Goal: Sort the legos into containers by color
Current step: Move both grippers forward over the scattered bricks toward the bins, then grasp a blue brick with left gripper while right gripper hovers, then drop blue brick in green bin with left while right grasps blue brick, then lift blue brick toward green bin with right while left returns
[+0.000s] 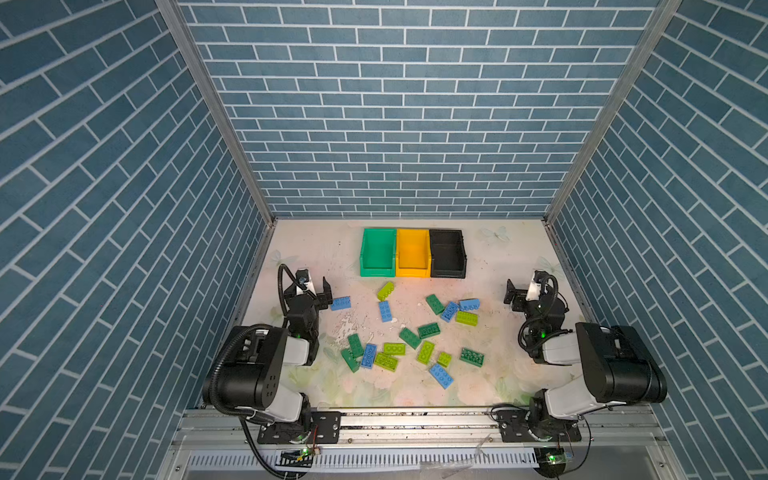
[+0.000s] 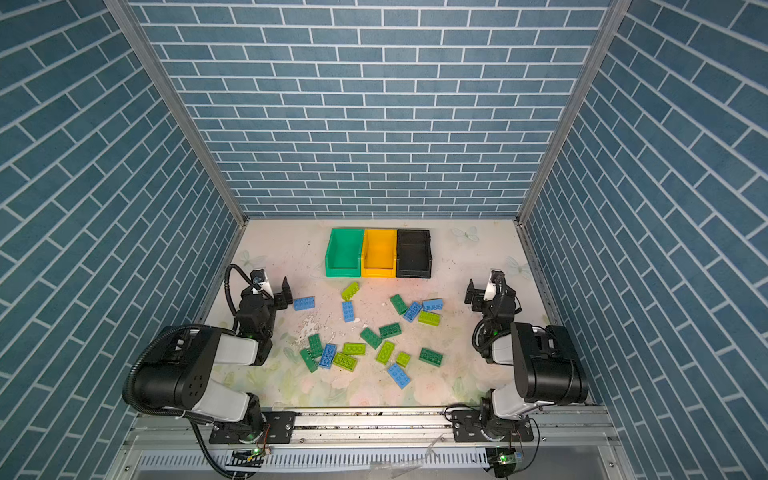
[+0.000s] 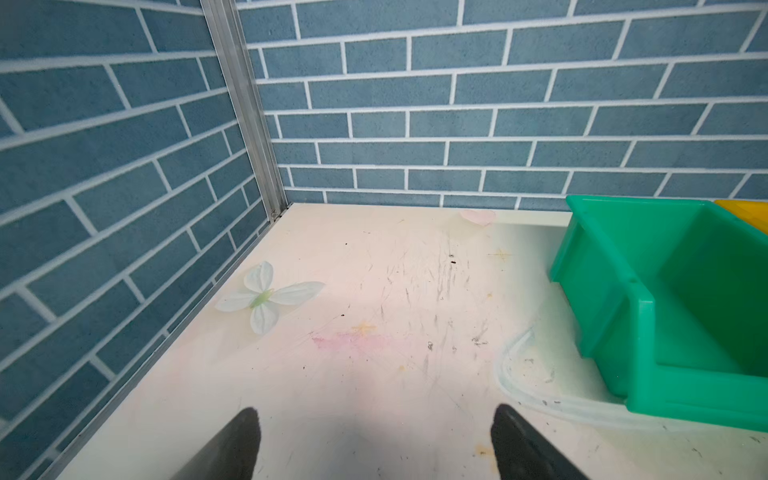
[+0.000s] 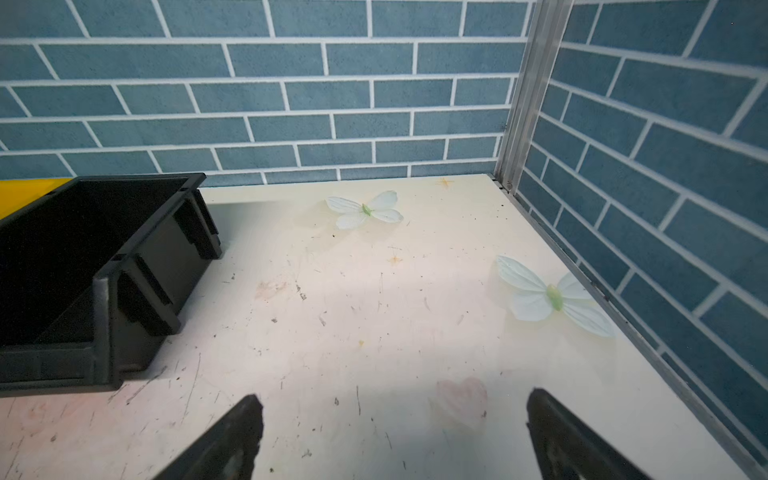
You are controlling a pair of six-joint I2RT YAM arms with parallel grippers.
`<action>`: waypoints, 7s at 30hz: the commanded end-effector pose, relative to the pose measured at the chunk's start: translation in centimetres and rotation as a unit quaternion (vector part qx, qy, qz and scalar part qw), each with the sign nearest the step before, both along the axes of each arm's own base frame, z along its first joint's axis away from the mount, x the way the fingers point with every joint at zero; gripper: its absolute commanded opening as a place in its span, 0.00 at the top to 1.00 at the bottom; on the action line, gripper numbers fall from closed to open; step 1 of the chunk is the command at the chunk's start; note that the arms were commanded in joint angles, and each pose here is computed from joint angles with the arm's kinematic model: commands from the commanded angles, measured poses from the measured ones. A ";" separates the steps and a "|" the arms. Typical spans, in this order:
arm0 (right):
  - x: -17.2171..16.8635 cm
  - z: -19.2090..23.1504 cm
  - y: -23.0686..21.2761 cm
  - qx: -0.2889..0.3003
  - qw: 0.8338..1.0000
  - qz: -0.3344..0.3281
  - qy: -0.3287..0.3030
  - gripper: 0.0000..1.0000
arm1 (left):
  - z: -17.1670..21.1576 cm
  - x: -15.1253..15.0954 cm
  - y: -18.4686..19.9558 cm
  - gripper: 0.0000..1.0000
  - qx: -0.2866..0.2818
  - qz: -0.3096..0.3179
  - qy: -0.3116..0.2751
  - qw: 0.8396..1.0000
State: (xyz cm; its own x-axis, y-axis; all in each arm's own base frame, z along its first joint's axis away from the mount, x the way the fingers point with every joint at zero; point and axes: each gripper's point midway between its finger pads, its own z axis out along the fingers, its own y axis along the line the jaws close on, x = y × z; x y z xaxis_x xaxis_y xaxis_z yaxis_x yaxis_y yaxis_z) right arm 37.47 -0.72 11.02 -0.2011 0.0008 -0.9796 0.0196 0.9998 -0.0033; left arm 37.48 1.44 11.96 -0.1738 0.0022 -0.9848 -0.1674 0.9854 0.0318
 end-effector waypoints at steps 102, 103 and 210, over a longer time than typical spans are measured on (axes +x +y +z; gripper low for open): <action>4.1 5.1 15.4 0.159 0.950 0.168 0.208 0.01 | -9.8 -2.0 -8.4 0.12 -0.124 0.016 0.438 0.890; 4.1 5.2 15.3 0.159 0.951 0.167 0.207 0.01 | -10.0 -2.0 -8.3 0.12 -0.122 0.019 0.439 0.890; -3.0 -7.2 16.2 0.042 0.902 0.118 0.414 0.36 | 0.4 9.0 -18.1 0.18 -0.165 -0.174 0.303 0.922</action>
